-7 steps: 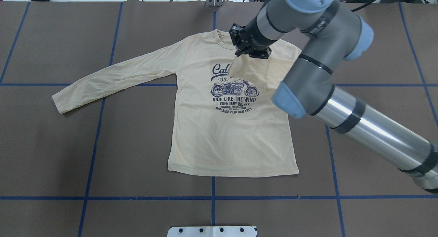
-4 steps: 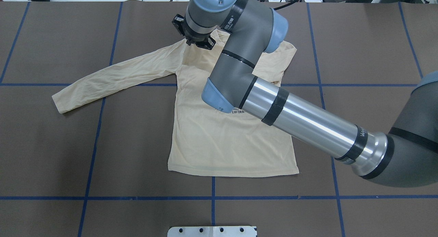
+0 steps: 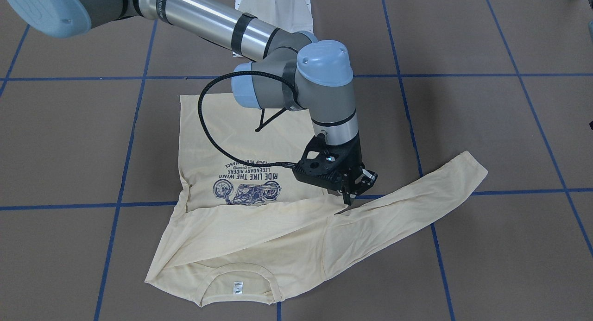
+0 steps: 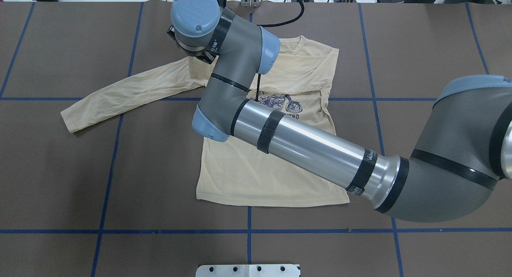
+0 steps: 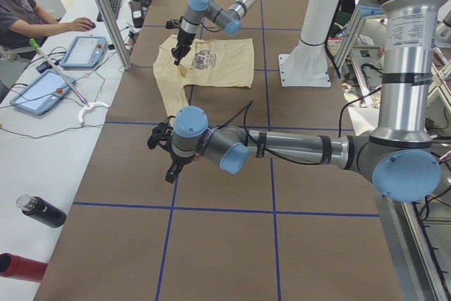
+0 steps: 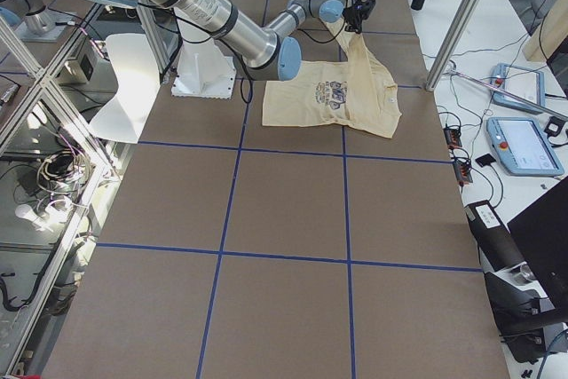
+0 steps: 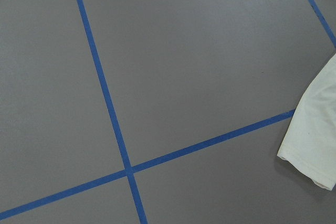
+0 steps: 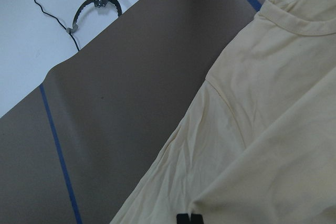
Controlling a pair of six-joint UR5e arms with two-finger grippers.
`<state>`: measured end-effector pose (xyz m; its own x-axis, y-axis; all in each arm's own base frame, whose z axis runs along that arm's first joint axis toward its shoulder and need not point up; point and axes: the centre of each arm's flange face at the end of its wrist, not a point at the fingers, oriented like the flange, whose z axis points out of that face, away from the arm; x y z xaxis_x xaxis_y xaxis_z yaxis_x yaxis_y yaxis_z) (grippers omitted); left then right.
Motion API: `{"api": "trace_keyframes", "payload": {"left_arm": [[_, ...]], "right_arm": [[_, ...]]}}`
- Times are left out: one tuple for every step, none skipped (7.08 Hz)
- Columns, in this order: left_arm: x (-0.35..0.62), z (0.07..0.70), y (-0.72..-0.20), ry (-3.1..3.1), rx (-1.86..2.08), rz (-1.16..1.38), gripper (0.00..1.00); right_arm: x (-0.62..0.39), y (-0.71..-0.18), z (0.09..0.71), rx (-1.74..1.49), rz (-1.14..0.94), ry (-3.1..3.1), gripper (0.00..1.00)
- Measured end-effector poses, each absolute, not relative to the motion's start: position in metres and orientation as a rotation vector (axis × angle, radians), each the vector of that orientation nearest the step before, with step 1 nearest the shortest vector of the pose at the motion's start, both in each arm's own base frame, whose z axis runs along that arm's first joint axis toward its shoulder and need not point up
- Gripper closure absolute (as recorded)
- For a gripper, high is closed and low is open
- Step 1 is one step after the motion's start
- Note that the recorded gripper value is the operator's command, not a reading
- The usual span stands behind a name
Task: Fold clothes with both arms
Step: 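Carry the held sleeve across the shirt body toward the left arm, then release the sleeve with the right gripper while the left gripper grasps the other cuff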
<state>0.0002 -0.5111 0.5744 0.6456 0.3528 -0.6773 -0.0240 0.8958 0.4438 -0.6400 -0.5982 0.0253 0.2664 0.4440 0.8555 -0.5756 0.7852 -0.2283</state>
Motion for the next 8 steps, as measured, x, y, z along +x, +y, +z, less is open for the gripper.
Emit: {"api": "trace_keyframes", "payload": {"left_arm": [[0.022, 0.569, -0.511, 0.891, 0.407, 0.204, 0.0], [0.046, 0.564, -0.509, 0.93, 0.386, 0.18, 0.0], [0.071, 0.559, -0.507, 0.96, 0.354, 0.165, 0.0], [0.101, 0.555, -0.505, 0.983, 0.312, 0.163, 0.0], [0.122, 0.557, -0.503, 0.993, 0.271, 0.156, 0.0], [0.136, 0.563, -0.504, 0.987, 0.247, 0.149, 0.05], [0.158, 0.564, -0.508, 0.966, 0.235, 0.143, 0.17], [0.184, 0.564, -0.516, 0.949, 0.22, 0.134, 0.27]], "right_arm": [[-0.646, -0.599, 0.022, 0.141, 0.701, -1.103, 0.01], [-0.648, -0.6, 0.019, 0.144, 0.709, -1.104, 0.01], [-0.648, -0.6, 0.015, 0.146, 0.719, -1.109, 0.02], [-0.646, -0.601, 0.008, 0.148, 0.726, -1.117, 0.02], [-0.64, -0.606, 0.002, 0.149, 0.736, -1.125, 0.02], [-0.63, -0.615, -0.002, 0.138, 0.748, -1.132, 0.03], [-0.613, -0.63, 0.001, 0.104, 0.753, -1.137, 0.04], [-0.583, -0.647, 0.02, 0.05, 0.747, -1.145, 0.04]]}}
